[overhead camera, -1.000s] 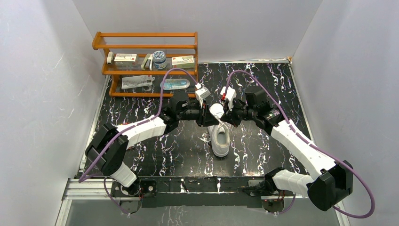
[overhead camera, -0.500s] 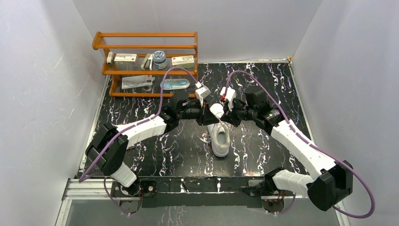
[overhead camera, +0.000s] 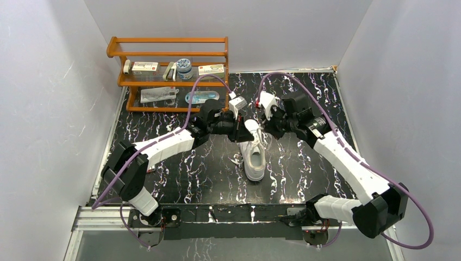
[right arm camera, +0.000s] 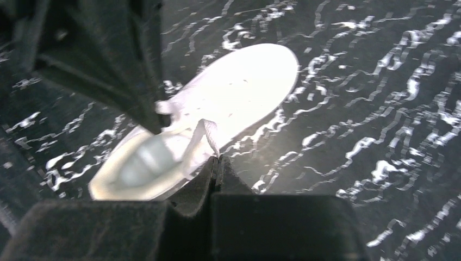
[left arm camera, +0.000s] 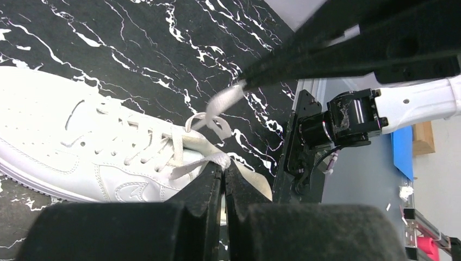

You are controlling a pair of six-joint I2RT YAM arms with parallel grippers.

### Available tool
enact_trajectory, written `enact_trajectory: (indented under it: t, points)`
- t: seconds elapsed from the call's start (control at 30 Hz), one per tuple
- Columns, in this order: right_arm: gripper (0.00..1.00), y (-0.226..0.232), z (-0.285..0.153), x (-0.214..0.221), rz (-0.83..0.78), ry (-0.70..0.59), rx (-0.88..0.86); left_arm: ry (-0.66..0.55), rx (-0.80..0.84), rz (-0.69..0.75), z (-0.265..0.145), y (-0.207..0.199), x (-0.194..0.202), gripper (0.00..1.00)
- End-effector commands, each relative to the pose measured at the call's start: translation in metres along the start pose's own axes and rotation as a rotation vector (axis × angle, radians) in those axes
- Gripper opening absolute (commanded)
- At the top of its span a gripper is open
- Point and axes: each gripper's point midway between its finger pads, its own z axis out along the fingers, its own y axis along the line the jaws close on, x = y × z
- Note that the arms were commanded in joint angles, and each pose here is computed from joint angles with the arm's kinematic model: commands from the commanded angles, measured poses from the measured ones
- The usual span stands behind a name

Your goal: Tie the shoes

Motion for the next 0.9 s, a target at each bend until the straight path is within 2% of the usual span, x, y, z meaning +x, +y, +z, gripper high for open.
enact_trajectory:
  t: [0.0, 0.07, 0.17, 0.27, 0.4, 0.47, 0.6, 0.87]
  points:
    - [0.02, -0.043, -0.004, -0.02, -0.031, 0.004, 0.197, 0.034, 0.013, -0.075, 0.0, -0.006, -0.002, 0.0]
    - [0.04, -0.048, 0.009, -0.034, -0.069, -0.072, 0.194, 0.016, 0.028, -0.096, -0.001, -0.01, -0.001, 0.0]
    - [0.0, -0.044, 0.023, -0.056, -0.115, -0.141, 0.124, 0.006, 0.036, -0.116, 0.0, -0.011, -0.002, 0.0]
    - [0.0, -0.041, 0.014, -0.059, -0.055, -0.111, 0.114, 0.013, 0.023, -0.083, -0.004, -0.011, -0.004, 0.0]
    - [0.0, 0.0, -0.006, -0.042, -0.138, -0.121, -0.045, -0.073, 0.029, 0.023, -0.018, -0.016, -0.005, 0.0]
    - [0.0, 0.002, -0.013, -0.031, -0.162, -0.114, -0.026, -0.111, 0.034, 0.075, -0.022, -0.018, -0.008, 0.0]
    - [0.0, 0.016, -0.015, -0.017, -0.221, -0.091, -0.102, -0.114, 0.076, 0.068, -0.02, -0.017, -0.013, 0.0]
    - [0.0, 0.026, 0.0, -0.019, -0.214, -0.059, -0.23, -0.155, 0.187, 0.109, -0.017, -0.029, -0.024, 0.0]
